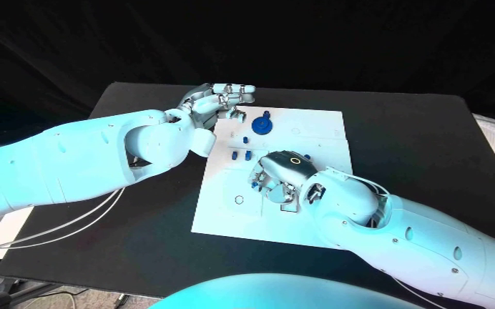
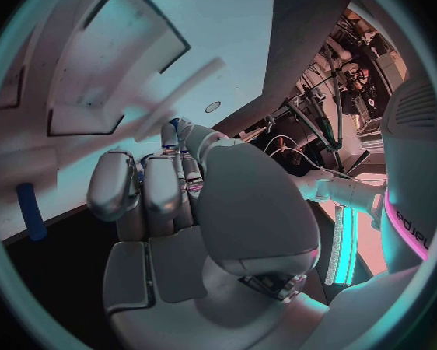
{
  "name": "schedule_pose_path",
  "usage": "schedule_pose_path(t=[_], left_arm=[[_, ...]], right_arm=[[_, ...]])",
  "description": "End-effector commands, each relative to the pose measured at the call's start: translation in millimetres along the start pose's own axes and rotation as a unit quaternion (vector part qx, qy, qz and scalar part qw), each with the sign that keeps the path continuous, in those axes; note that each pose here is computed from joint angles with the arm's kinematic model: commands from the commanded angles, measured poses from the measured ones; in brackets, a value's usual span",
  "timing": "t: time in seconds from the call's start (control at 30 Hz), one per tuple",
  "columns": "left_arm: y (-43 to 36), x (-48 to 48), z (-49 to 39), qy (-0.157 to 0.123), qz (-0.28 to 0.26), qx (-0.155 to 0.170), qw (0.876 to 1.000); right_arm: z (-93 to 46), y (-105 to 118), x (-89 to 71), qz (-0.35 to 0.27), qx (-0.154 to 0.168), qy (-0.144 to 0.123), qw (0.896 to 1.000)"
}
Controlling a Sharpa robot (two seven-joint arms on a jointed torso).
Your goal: Assemble the parts on the task board
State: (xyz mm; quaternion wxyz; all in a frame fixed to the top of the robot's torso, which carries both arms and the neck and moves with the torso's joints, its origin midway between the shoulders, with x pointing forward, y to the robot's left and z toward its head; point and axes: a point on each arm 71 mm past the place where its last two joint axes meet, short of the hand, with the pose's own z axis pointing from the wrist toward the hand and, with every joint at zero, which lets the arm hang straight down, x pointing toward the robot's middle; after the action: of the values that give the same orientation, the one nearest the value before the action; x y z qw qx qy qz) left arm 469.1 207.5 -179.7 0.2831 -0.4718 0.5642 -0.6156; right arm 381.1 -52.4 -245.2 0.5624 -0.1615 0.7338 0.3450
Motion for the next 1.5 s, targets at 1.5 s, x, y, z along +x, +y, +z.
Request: schedule_pose_path(t=[1.5], left_arm=[[3.8,4.1,-0.2,0.031,0.006,-0.006,0.999]], right_arm=[[-53.3,-71.9,-57.9,-0.051,0.126,-0.036,0.99]])
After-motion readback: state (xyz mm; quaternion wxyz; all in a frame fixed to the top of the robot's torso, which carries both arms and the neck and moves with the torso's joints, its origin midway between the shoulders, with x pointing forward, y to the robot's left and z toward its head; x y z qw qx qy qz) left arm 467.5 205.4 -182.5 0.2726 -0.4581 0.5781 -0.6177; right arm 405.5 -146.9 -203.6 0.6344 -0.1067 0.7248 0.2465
